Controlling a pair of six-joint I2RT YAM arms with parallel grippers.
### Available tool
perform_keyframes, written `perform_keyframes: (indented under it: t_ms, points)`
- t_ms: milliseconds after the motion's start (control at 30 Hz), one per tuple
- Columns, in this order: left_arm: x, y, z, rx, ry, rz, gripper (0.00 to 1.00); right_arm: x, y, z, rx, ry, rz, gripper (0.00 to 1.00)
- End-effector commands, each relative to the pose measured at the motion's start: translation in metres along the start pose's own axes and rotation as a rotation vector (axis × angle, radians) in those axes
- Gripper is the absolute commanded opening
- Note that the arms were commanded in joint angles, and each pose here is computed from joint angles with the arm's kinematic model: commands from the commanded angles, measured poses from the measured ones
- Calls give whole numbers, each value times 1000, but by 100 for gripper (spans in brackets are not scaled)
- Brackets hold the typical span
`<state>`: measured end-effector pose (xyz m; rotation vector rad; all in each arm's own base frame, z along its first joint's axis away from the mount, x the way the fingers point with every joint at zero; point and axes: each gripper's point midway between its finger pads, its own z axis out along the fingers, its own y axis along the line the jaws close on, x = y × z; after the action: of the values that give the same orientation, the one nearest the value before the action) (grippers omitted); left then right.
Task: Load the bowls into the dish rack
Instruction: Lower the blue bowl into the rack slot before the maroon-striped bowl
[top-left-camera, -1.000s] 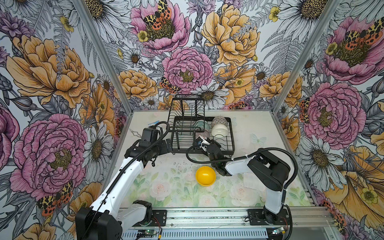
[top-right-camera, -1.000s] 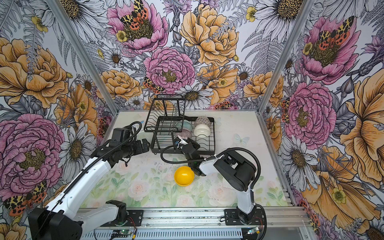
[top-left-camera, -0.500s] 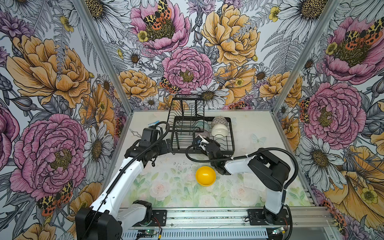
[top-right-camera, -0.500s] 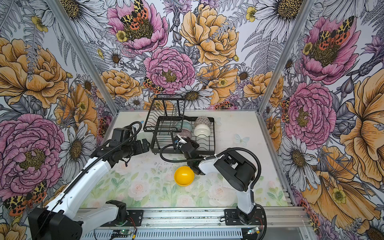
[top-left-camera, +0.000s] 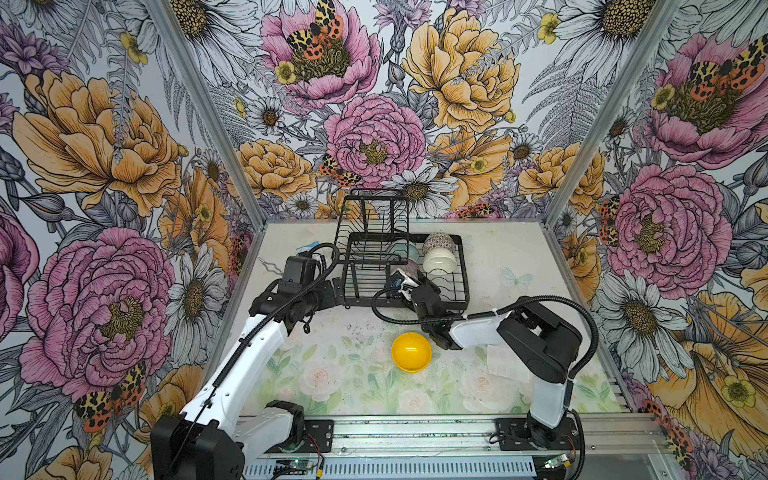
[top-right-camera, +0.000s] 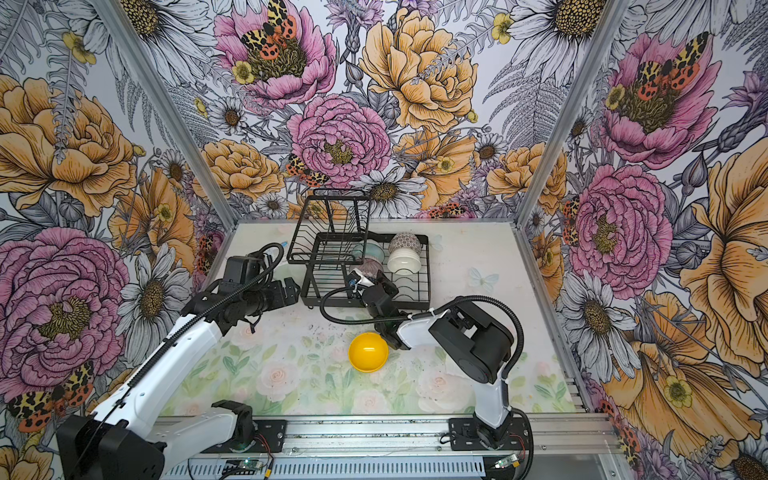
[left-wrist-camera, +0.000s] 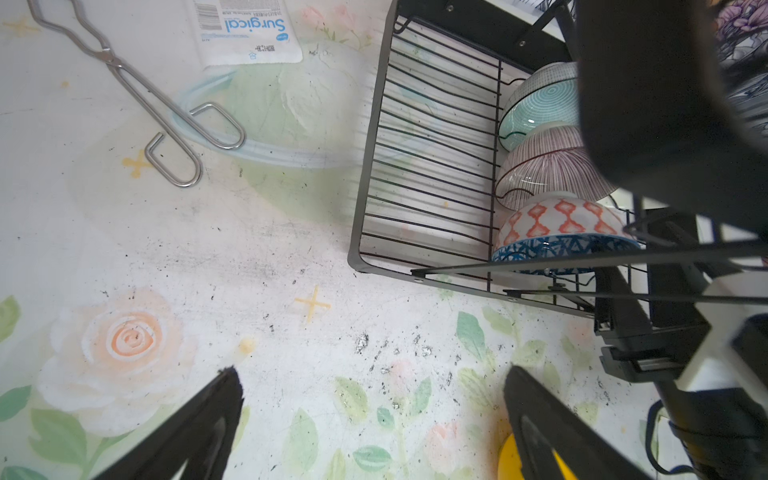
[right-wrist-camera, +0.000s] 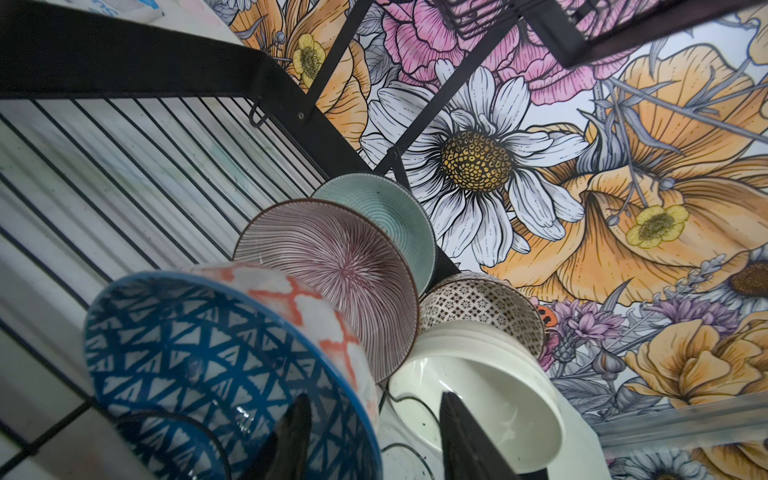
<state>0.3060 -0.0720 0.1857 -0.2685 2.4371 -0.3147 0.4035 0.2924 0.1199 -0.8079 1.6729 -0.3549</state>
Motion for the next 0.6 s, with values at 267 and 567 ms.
perform_keyframes:
  t_ms: [267,567]
  points:
    - [-1,0,2,13,-11,7,99,-23,-18,-13,-2,-48,48,78]
    - [-2,-2,2,22,-12,13,99,-21,-26,-27,-48,-35,80,97]
